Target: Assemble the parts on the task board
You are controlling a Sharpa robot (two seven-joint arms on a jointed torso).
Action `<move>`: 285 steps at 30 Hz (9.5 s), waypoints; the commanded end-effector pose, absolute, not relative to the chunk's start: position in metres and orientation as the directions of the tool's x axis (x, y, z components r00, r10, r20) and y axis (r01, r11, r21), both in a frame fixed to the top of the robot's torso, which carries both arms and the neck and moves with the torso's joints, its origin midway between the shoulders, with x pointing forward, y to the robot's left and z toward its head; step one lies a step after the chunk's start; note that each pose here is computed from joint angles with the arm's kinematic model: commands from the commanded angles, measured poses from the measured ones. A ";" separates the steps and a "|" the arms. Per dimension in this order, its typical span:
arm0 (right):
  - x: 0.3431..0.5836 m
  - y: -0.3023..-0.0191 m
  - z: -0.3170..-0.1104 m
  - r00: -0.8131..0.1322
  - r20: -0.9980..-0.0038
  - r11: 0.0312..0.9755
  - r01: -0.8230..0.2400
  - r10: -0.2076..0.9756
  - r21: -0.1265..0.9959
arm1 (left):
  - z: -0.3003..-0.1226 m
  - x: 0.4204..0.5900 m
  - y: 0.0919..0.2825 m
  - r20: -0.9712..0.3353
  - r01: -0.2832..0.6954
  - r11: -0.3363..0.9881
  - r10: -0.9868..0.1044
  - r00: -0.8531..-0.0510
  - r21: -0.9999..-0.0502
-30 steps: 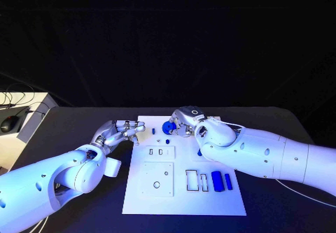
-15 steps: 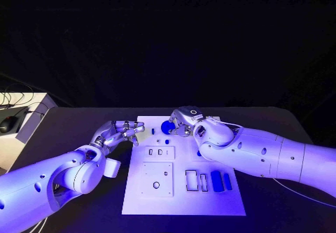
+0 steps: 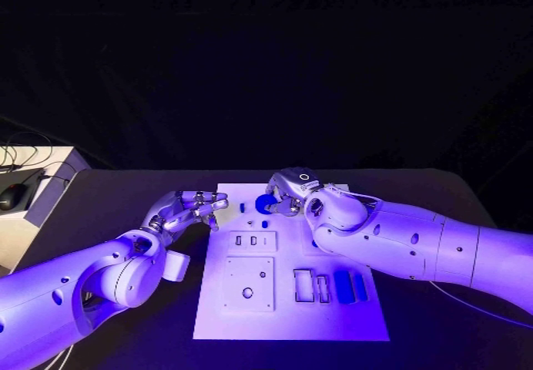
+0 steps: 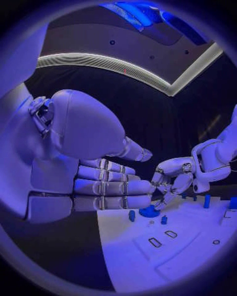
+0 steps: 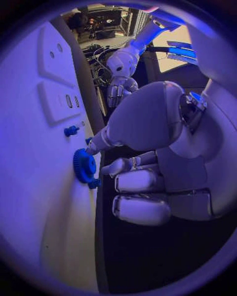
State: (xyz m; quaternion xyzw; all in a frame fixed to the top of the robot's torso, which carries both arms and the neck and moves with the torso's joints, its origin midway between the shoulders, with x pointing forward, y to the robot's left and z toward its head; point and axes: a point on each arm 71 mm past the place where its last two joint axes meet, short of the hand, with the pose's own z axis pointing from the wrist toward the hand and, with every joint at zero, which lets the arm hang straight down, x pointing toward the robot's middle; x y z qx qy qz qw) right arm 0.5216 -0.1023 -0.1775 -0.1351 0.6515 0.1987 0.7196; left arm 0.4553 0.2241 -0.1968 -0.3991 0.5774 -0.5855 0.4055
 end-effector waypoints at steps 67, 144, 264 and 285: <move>0.535 -0.317 -0.166 -0.044 -0.904 0.825 -0.392 0.425 0.407 | -0.205 0.454 0.226 0.038 0.018 -0.049 -0.919 -0.392 -0.999; 0.540 -0.312 -0.204 -0.100 -0.914 0.849 -0.344 0.393 0.402 | -0.207 0.454 0.229 0.034 0.010 -0.041 -0.924 -0.381 -0.999; 0.449 -0.114 -0.215 -0.125 -0.959 0.843 -0.458 0.253 0.282 | -0.210 0.456 0.229 0.024 -0.011 -0.022 -0.932 -0.362 -1.000; 0.448 -0.112 -0.216 -0.126 -0.961 0.842 -0.464 0.245 0.276 | -0.210 0.456 0.229 0.023 -0.012 -0.020 -0.932 -0.362 -1.000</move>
